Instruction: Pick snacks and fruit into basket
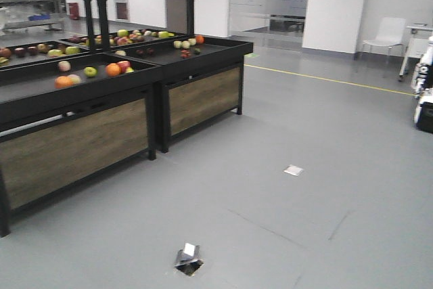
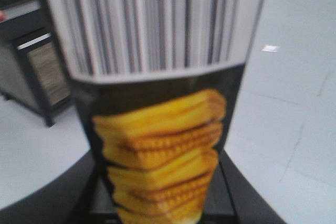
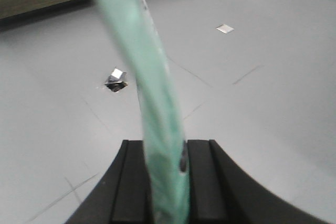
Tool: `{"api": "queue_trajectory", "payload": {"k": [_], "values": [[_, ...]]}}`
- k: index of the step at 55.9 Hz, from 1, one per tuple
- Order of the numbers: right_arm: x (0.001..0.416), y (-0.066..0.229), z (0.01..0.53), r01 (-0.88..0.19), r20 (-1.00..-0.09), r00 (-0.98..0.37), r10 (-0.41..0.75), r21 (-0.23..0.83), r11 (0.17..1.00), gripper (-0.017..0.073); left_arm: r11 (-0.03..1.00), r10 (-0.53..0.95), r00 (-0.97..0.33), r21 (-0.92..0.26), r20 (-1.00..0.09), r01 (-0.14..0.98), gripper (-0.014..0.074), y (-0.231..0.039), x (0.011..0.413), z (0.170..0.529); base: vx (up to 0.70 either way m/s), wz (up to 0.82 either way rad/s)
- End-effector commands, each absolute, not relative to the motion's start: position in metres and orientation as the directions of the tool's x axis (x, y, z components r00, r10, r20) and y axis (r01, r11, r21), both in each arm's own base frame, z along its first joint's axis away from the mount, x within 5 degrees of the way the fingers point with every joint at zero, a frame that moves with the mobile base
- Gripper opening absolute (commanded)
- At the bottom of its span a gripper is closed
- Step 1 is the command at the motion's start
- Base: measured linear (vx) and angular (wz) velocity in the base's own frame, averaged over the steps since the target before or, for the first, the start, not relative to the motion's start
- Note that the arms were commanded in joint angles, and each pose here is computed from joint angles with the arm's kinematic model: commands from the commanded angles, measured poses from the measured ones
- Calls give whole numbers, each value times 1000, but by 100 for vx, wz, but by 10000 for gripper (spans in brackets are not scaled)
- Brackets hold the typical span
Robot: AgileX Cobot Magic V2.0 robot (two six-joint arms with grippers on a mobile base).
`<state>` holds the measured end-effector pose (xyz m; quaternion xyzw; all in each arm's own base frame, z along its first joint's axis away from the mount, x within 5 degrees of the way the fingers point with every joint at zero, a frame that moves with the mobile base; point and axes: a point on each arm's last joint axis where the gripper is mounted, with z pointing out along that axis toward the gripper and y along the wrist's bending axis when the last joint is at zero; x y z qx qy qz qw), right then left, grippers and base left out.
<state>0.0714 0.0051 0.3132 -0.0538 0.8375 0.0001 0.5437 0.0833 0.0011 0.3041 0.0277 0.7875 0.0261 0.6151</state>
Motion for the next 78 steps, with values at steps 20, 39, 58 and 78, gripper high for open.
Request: {"api": "queue_trajectory", "payload": {"k": [20, 39, 58, 78], "values": [[74, 5, 330, -81, -950, -298, -91, -70, 994, -9, 997, 73, -119, 70, -990, 22, 127, -1, 84, 324, 42, -59], [74, 5, 330, -81, -950, -298, -91, -70, 994, -9, 997, 73, -119, 70, -990, 22, 127, -1, 84, 324, 47, -61], [74, 5, 330, -81, -950, -298, -91, -70, 994, -9, 997, 73, -119, 70, -990, 22, 127, -1, 84, 324, 51, -50], [74, 5, 330, -81, -950, -298, -92, -71, 994, -9, 997, 73, -119, 70, -990, 22, 127, -1, 84, 324, 57, -26]]}}
